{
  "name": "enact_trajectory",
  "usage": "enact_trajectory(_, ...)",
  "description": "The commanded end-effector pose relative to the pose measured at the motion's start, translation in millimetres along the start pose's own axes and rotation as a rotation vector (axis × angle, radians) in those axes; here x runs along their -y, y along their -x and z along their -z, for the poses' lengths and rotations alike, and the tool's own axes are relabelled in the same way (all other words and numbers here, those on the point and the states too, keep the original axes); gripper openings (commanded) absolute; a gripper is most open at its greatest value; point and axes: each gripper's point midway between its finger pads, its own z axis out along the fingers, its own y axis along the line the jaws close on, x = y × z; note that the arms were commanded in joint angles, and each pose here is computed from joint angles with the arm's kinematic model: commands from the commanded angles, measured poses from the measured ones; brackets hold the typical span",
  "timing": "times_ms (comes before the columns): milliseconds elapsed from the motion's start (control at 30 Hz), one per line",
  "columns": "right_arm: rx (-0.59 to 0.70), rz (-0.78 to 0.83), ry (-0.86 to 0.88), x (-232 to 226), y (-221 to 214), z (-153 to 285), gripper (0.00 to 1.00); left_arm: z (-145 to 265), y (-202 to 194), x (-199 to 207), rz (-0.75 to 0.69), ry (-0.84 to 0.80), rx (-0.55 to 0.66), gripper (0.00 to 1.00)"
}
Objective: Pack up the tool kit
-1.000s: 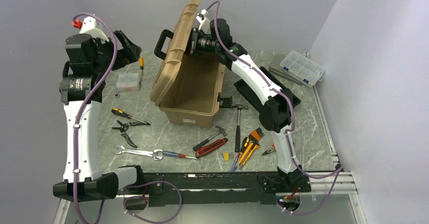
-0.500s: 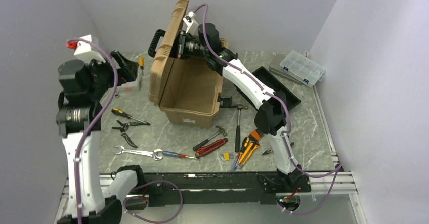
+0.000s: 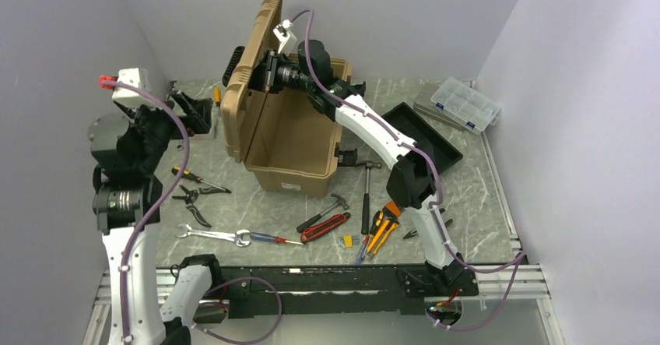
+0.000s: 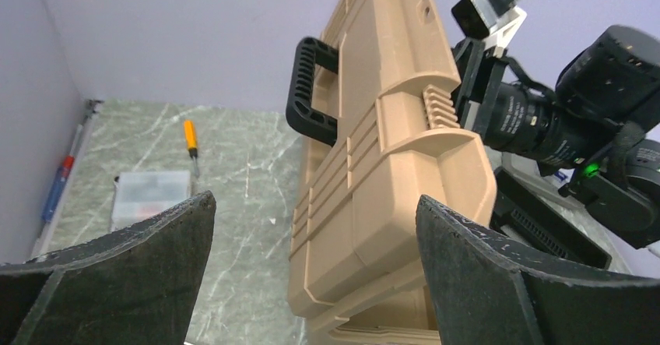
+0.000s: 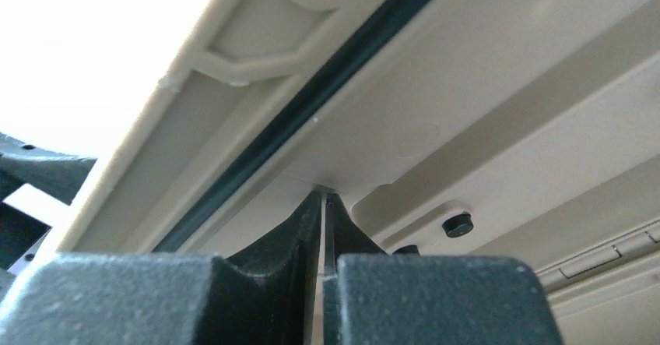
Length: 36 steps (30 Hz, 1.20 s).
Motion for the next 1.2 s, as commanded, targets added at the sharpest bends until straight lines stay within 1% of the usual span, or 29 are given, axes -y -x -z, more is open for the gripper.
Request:
enact_trajectory(0, 0.072, 0.071, 0.079, -34, 21, -2, 0.14, -9, 5, 12, -0.004, -0.079, 0.001, 0.99)
enact_trajectory(67, 0.066, 0.07, 0.089, -35, 17, -4, 0.2, -8, 7, 21, -0.004, -0.129, 0.015, 0.99)
enact_trajectory(200, 0.058, 0.061, 0.096, -32, 9, -10, 0.41, -5, 16, 40, -0.029, -0.238, 0.047, 0.99)
enact_trajectory(267, 0.057, 0.057, 0.103, -31, 7, -11, 0.48, -4, 20, 46, -0.034, -0.27, 0.055, 0.99)
enact_trajectory(367, 0.059, 0.057, 0.107, -33, 8, -10, 0.58, -3, 27, 47, -0.044, -0.266, 0.072, 0.99)
enact_trajectory(500, 0.07, 0.075, 0.1, -35, 10, -6, 0.83, 2, 36, 43, -0.064, -0.231, 0.1, 1.0)
enact_trajectory(533, 0.074, 0.081, 0.099, -36, 10, -4, 0.85, 2, 38, 43, -0.067, -0.223, 0.101, 0.99)
enact_trajectory(567, 0.078, 0.086, 0.102, -38, 11, -3, 0.89, 2, 39, 41, -0.067, -0.215, 0.099, 0.99)
enact_trajectory(633, 0.077, 0.089, 0.102, -40, 12, -2, 0.91, 1, 39, 41, -0.065, -0.214, 0.092, 0.99)
enact_trajectory(733, 0.073, 0.083, 0.086, -39, 13, -2, 0.84, -1, 37, 41, -0.057, -0.213, 0.084, 0.99)
enact_trajectory(900, 0.102, 0.109, 0.061, -41, 21, 12, 0.83, -4, 36, 38, -0.054, -0.2, 0.073, 0.99)
enact_trajectory(1033, 0.131, 0.136, 0.015, -38, 31, 35, 0.83, -1, 39, 41, -0.055, -0.209, 0.081, 0.99)
enact_trajectory(1100, 0.153, 0.137, -0.031, -33, 37, 51, 0.85, 1, 38, 46, -0.046, -0.235, 0.077, 0.99)
enact_trajectory(1167, 0.162, 0.131, -0.113, -17, 38, 69, 0.88, 3, 36, 53, -0.023, -0.273, 0.067, 0.99)
